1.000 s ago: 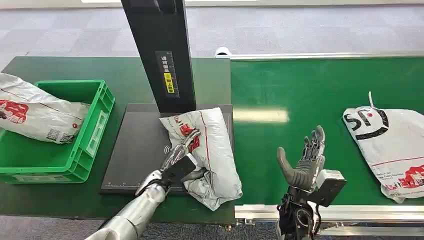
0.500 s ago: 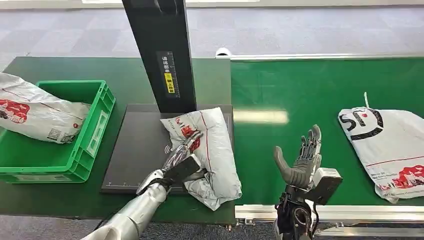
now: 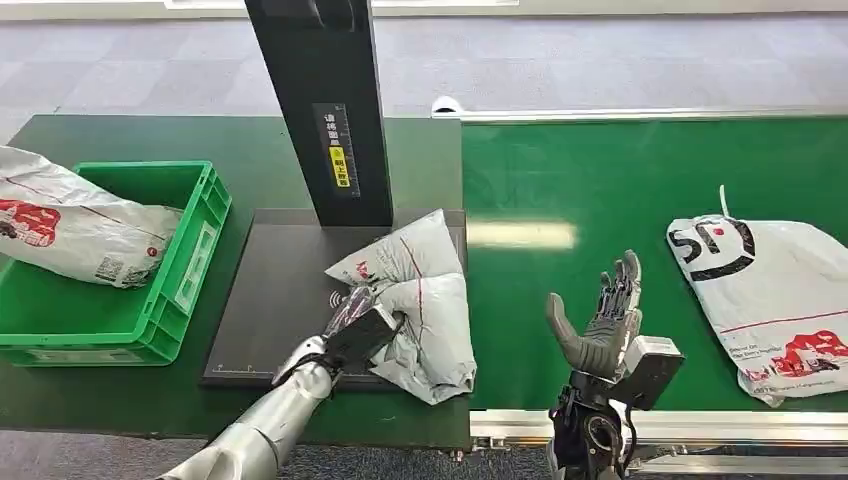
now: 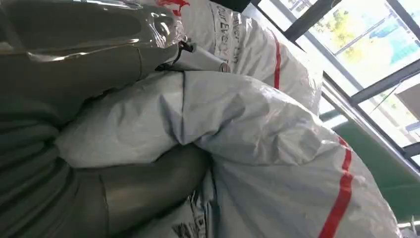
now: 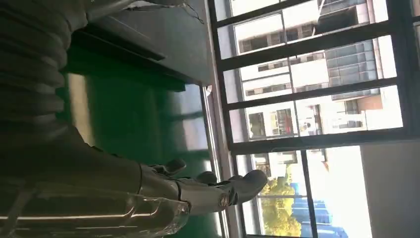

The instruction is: Moved the parcel from conveyor to table for the left to box.

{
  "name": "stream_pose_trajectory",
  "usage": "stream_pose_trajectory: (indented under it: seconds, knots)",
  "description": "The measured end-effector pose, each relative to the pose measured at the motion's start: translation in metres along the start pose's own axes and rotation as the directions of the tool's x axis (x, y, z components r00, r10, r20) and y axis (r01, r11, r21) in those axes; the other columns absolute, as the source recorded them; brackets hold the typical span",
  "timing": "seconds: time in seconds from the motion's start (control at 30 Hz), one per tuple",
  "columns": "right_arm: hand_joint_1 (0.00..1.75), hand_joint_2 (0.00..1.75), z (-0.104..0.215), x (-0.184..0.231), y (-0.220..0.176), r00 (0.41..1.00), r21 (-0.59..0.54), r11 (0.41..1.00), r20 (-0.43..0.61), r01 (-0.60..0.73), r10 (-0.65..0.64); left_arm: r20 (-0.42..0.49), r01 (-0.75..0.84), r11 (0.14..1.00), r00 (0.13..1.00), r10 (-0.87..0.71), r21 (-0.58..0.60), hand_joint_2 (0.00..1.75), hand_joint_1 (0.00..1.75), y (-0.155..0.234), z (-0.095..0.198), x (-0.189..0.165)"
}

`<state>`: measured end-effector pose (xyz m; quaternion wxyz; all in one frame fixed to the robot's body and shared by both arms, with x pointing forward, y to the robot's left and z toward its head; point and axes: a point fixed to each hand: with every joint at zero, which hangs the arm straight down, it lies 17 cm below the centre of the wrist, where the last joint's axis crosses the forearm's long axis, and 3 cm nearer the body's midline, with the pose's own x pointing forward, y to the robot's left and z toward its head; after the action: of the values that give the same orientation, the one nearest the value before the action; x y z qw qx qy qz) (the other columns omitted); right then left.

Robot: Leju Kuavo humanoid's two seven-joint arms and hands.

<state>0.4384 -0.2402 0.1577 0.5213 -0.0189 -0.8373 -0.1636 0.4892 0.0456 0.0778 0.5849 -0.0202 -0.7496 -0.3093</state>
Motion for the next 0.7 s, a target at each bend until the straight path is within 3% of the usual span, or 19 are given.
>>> stream_pose_trajectory:
  seconds: [0.37, 0.5, 0.57, 0.7]
  knots:
    - [0.00, 1.75, 0.000, 0.000, 0.000, 1.000, -0.002, 1.000, 0.000, 0.001, -0.001, 0.040, -0.038, 0.999, 0.999, 0.036, 0.036, 1.75, 1.75, 0.008, 0.000, 0.007]
    - [0.00, 1.75, 0.000, 0.000, -0.003, 1.000, -0.009, 1.000, -0.002, 0.002, -0.002, 0.069, -0.094, 0.988, 0.994, 0.086, 0.123, 1.75, 1.75, 0.024, 0.003, 0.012]
    - [0.00, 1.75, 0.004, -0.002, -0.007, 1.000, -0.017, 1.000, -0.008, 0.001, -0.001, 0.112, -0.138, 0.971, 0.987, 0.118, 0.193, 1.75, 1.75, 0.040, 0.011, 0.020]
    - [0.00, 1.75, 0.013, -0.002, -0.022, 1.000, -0.038, 0.999, -0.015, -0.007, 0.006, 0.320, -0.201, 0.923, 0.943, 0.092, 0.328, 1.75, 1.75, 0.115, 0.029, 0.079]
